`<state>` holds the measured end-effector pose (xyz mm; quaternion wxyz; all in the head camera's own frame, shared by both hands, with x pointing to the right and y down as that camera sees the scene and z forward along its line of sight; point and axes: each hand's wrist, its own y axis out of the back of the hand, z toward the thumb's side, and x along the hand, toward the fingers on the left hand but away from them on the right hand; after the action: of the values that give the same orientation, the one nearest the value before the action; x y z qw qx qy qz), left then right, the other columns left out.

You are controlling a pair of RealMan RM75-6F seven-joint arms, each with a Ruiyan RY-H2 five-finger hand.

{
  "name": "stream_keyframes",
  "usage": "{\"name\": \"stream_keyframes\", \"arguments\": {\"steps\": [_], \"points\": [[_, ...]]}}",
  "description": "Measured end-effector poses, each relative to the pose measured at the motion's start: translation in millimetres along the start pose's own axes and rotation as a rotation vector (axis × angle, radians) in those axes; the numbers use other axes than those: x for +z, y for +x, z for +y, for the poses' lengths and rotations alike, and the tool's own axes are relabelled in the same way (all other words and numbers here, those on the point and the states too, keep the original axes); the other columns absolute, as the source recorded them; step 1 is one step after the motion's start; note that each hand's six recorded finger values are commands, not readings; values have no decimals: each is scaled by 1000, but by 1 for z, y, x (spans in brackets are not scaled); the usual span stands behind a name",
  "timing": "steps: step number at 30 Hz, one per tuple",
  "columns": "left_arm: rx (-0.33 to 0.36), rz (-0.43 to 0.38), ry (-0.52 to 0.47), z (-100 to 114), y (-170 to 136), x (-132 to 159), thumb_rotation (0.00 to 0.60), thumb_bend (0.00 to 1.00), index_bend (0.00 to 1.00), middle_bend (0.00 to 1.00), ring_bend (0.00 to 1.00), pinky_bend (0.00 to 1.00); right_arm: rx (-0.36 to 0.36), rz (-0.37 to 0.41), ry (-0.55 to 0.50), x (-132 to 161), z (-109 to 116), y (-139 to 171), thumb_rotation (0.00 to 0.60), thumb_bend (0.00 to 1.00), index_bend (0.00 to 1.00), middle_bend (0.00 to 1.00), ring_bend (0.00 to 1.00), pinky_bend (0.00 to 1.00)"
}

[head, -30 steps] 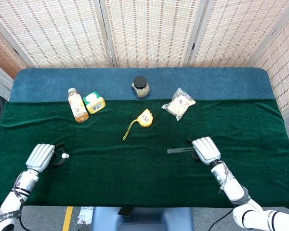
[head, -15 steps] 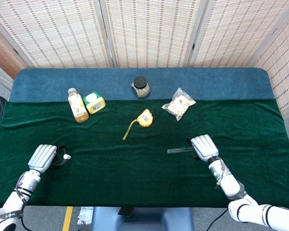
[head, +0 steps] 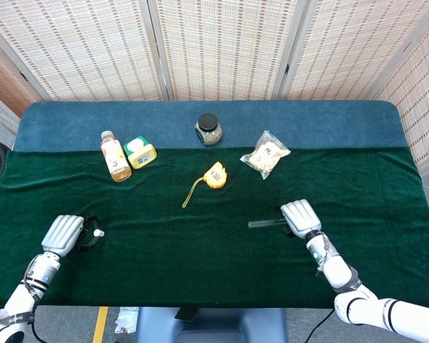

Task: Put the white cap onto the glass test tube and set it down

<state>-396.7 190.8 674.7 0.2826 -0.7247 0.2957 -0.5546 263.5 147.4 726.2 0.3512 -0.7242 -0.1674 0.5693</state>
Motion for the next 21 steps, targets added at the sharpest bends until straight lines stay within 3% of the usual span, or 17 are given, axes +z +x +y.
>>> {"name": "stream_keyframes", "arguments": {"steps": [14,21], "points": [[-4,9,-5,-2,-1,-3,600,436,605,1000,904,864,16,2,8,6,0,-7,600,363,498,968,1000,1000],[-8,13,-7,-3,-2,-5,600,438,605,1000,904,864,25,2,16,7,0,-9,600,496,540,968,1000,1000]]}}
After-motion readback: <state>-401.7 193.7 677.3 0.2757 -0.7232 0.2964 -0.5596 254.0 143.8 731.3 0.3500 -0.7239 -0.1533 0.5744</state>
